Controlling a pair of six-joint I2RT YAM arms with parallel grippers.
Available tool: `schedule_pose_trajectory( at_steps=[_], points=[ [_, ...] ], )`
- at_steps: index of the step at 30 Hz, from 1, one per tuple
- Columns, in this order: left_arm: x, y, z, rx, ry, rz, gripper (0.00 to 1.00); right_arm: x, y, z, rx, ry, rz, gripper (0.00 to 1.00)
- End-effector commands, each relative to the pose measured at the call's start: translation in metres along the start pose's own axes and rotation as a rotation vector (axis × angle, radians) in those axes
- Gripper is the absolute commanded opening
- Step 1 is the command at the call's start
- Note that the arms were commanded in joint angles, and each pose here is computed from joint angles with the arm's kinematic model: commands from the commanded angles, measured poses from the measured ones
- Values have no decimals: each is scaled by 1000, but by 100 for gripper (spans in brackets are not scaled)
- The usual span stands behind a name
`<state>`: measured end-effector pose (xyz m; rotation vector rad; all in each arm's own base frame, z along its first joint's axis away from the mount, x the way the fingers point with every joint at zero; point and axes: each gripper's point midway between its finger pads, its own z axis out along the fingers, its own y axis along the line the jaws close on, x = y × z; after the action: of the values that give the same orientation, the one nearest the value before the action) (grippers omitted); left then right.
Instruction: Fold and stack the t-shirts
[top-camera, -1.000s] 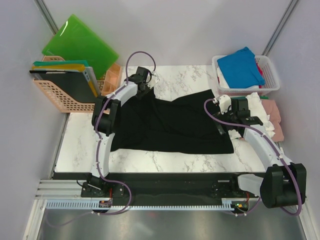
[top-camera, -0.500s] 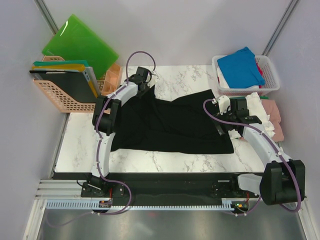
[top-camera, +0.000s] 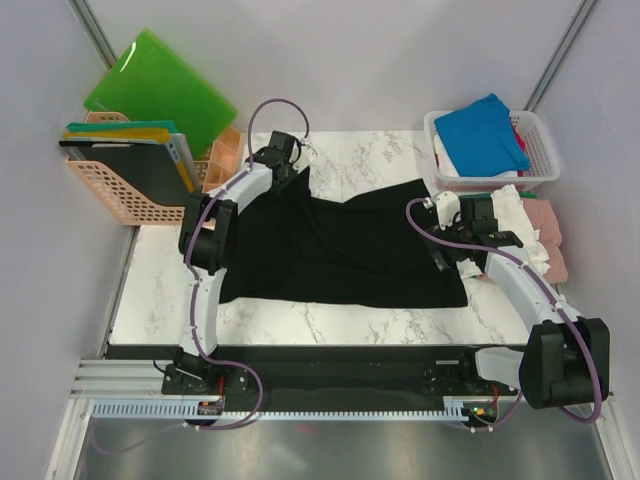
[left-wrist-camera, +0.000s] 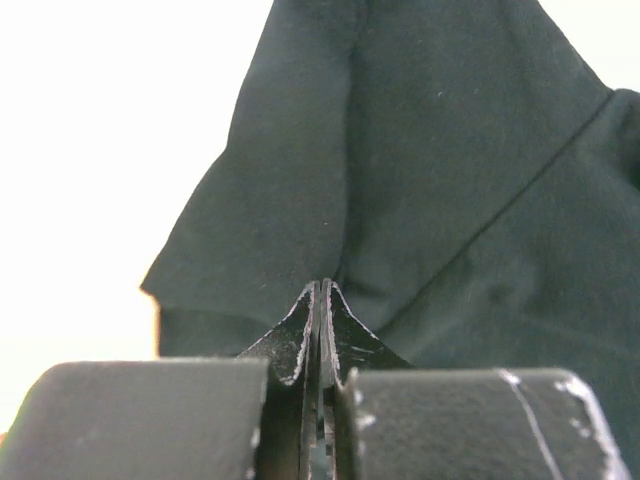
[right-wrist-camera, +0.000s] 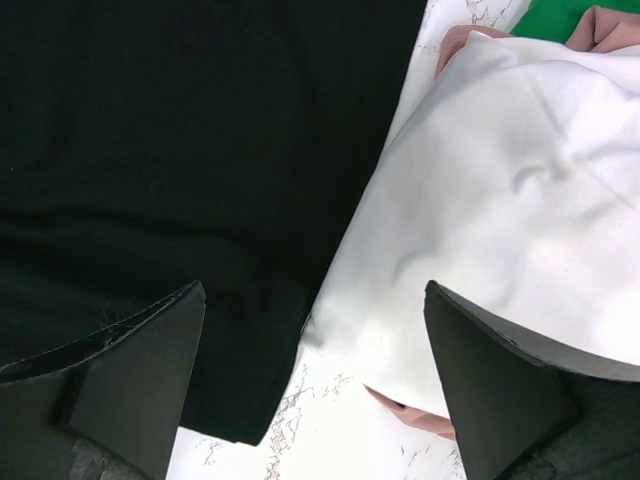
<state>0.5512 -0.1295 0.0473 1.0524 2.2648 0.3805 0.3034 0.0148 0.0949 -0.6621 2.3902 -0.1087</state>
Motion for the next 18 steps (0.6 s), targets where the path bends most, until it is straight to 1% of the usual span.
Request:
schedule_pose_trajectory(
  at_steps=[1, 4, 5, 9, 13, 14, 16, 17, 18],
  points=[
    [-33, 35, -50, -79, -122, -33, 2, -6, 2, 1, -20, -20, 5, 98],
    [-30, 32, -57, -69, -125, -35, 2, -6, 2, 1, -20, -20, 5, 98],
    [-30, 34, -65, -73, -133, -38, 2, -6, 2, 1, -20, -20, 3, 98],
    [-14, 23, -77, -38, -114, -34, 2, -6, 2, 1, -18, -21, 4, 98],
    [3, -11, -93, 108, -126, -30, 2, -6, 2, 0, -22, -23, 2, 98],
    [15, -24, -94, 149, -104, -24, 2, -7, 3, 0, -25, -26, 2, 98],
    [26, -33, -105, 185, -90, -13, 2, -10, 4, -2, -32, -36, 0, 98],
    [44, -46, -104, 212, -53, 4, 2, -11, 4, -3, -33, -38, -2, 98],
    [49, -44, -112, 201, -53, 23, 2, -11, 4, -4, -36, -41, -1, 98]
  ],
)
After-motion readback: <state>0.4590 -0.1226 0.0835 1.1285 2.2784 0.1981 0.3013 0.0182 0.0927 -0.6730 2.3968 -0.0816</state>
